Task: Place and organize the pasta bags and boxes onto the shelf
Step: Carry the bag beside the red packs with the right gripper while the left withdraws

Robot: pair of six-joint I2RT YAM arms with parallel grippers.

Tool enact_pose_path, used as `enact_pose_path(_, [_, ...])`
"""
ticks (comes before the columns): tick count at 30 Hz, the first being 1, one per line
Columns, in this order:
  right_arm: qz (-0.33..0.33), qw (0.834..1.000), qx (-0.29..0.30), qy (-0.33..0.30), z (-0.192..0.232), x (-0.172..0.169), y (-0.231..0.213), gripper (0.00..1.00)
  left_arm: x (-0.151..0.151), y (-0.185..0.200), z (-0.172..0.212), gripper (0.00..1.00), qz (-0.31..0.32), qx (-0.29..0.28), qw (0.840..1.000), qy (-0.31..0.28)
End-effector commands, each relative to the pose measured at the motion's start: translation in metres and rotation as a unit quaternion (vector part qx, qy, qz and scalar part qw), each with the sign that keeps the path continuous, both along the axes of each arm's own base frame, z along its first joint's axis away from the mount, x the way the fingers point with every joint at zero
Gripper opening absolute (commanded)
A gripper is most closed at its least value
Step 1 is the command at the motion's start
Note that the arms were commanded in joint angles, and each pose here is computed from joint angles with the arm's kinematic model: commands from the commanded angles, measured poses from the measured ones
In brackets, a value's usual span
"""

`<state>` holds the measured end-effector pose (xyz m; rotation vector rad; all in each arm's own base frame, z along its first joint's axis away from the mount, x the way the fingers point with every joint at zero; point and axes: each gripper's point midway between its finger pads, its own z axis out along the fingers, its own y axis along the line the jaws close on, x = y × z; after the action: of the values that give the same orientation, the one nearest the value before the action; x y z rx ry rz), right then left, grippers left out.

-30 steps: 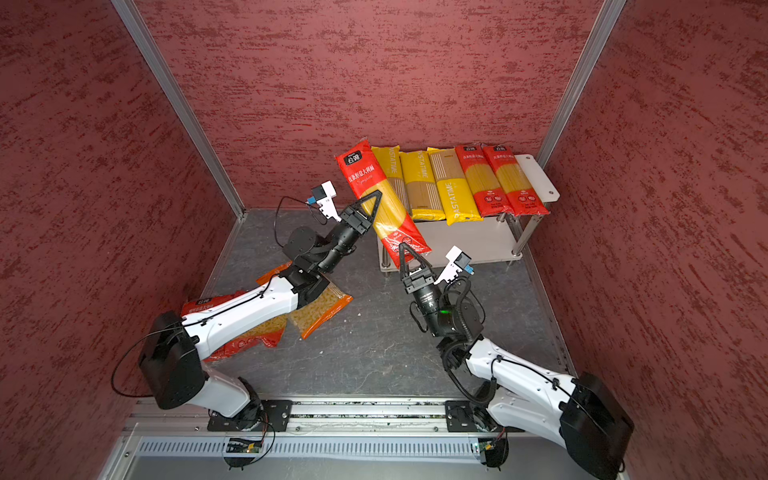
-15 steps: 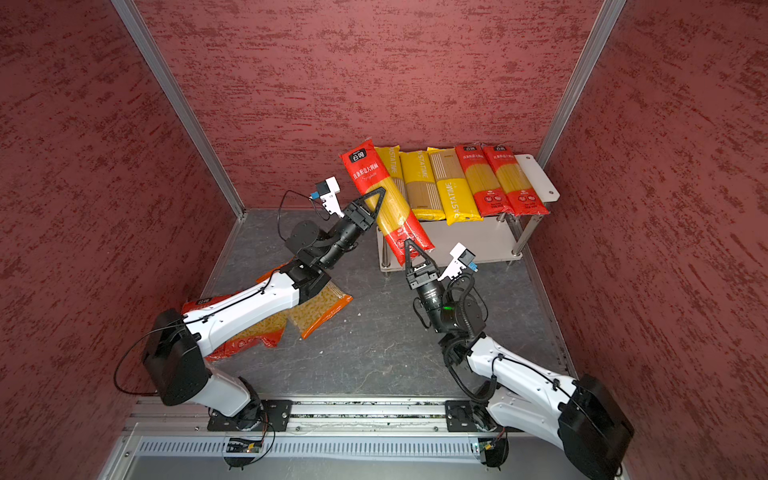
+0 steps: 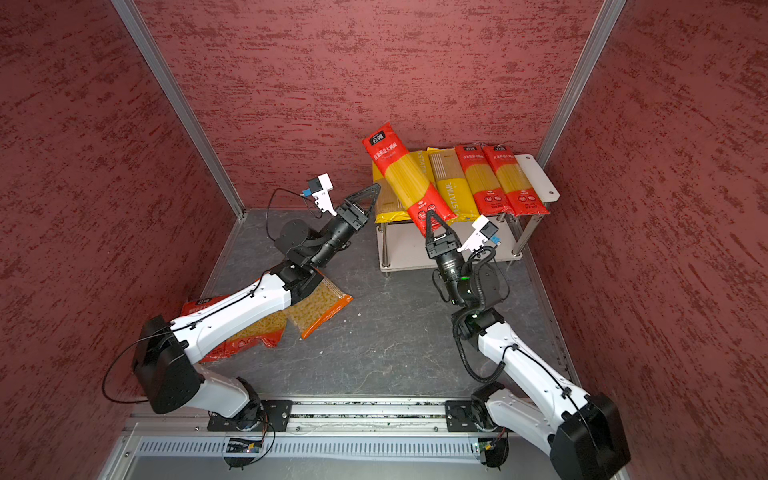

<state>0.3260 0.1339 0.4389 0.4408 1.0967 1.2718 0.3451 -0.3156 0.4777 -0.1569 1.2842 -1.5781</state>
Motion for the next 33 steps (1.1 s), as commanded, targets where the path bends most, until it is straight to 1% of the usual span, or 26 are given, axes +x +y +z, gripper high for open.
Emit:
enact_pose_path(1, [-0.001, 0.993, 0.053, -0.107, 0.079, -0.035, -0.035, 0.00, -0.010, 0.013, 0.004, 0.67, 0.002, 0.006, 1.000, -0.015])
enact_pose_path(5, [-0.030, 0.994, 0.033, -0.102, 0.090, -0.028, -0.062, 0.00, -0.016, 0.026, -0.020, 0.67, 0.013, 0.036, 0.999, 0.000])
enact_pose_path(11, [-0.081, 0.993, 0.009, -0.085, 0.103, -0.023, -0.120, 0.00, -0.024, 0.066, -0.077, 0.67, 0.056, 0.082, 0.993, 0.058])
enact_pose_path(15, [-0.104, 0.991, 0.018, -0.081, 0.101, -0.025, -0.159, 0.00, -0.032, 0.088, -0.122, 0.67, 0.080, 0.107, 0.985, 0.108])
enact_pose_path(18, [-0.108, 0.990, 0.033, -0.084, 0.097, -0.025, -0.183, 0.00, -0.039, 0.097, -0.141, 0.67, 0.087, 0.118, 0.981, 0.129])
enact_pose_path(21, [-0.112, 0.989, 0.042, -0.089, 0.093, -0.025, -0.202, 0.00, -0.043, 0.101, -0.152, 0.67, 0.089, 0.126, 0.978, 0.139])
enact_pose_path(24, [-0.131, 0.987, 0.037, -0.088, 0.090, -0.027, -0.217, 0.00, -0.045, 0.102, -0.161, 0.67, 0.086, 0.128, 0.977, 0.149])
enact_pose_path(26, [-0.143, 0.986, 0.039, -0.079, 0.086, -0.027, -0.226, 0.00, -0.045, 0.101, -0.167, 0.67, 0.082, 0.129, 0.976, 0.157])
enact_pose_path(28, [-0.169, 0.983, 0.037, -0.065, 0.079, -0.028, -0.245, 0.00, -0.044, 0.099, -0.171, 0.67, 0.080, 0.130, 0.975, 0.161])
enact_pose_path(33, [-0.180, 0.982, 0.036, -0.035, 0.064, -0.019, -0.266, 0.00, -0.041, 0.098, -0.174, 0.67, 0.081, 0.132, 0.974, 0.163])
